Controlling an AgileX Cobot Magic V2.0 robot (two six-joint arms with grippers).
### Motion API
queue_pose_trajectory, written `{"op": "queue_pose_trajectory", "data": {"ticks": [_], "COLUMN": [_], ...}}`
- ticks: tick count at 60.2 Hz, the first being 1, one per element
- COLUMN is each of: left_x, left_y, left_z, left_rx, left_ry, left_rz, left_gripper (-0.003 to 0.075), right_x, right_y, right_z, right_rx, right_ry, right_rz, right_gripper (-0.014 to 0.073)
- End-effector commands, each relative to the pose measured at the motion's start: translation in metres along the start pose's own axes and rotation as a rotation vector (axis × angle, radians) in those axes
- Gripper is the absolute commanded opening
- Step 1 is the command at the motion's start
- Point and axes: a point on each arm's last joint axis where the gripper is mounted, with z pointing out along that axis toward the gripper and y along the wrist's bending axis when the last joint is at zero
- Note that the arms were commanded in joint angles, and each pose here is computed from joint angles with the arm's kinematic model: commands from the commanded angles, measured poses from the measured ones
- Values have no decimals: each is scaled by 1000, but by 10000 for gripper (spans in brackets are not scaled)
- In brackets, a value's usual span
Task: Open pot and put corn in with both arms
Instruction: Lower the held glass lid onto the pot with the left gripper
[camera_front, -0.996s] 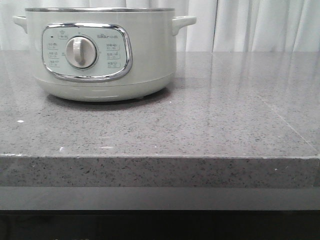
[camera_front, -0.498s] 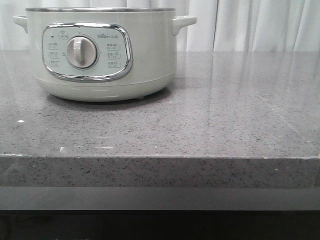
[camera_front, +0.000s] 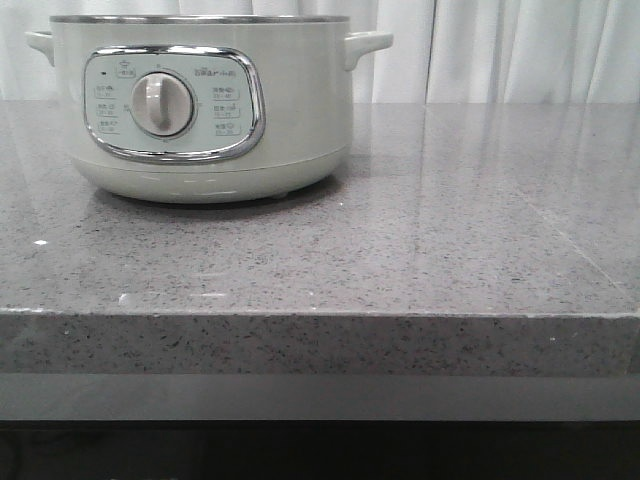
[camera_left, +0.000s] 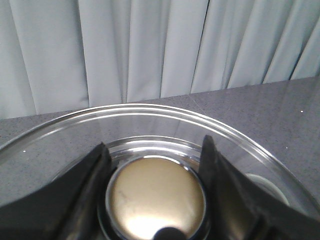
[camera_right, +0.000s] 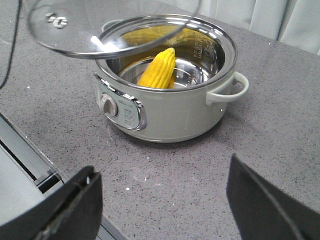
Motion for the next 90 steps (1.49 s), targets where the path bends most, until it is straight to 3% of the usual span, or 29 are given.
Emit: {"op": "queue_pose_trajectory", "data": {"ticks": [1, 19, 36, 61, 90], "left_x": [-40, -30, -15, -1, 1], "left_y": [-5, -5, -5, -3, -3], "left_z": [-1, 49, 68, 74, 72], "left_rx": [38, 37, 39, 17, 7], "left_ry": [-228, -185, -157, -37, 16], "left_rz": [-10, -3, -2, -21, -35], "left_gripper": [230, 230, 230, 230, 230], "right_x": [-15, -15, -15, -15, -15], "right_y": [0, 0, 0, 0, 0], "right_z": [-7, -7, -7, -7, -7], "right_rx": [7, 7, 7, 7, 7], "right_ry": [-112, -112, -112, -112, -112], "right_rz": [-5, -5, -5, -5, -5], "right_gripper": [541, 541, 541, 541, 541]}}
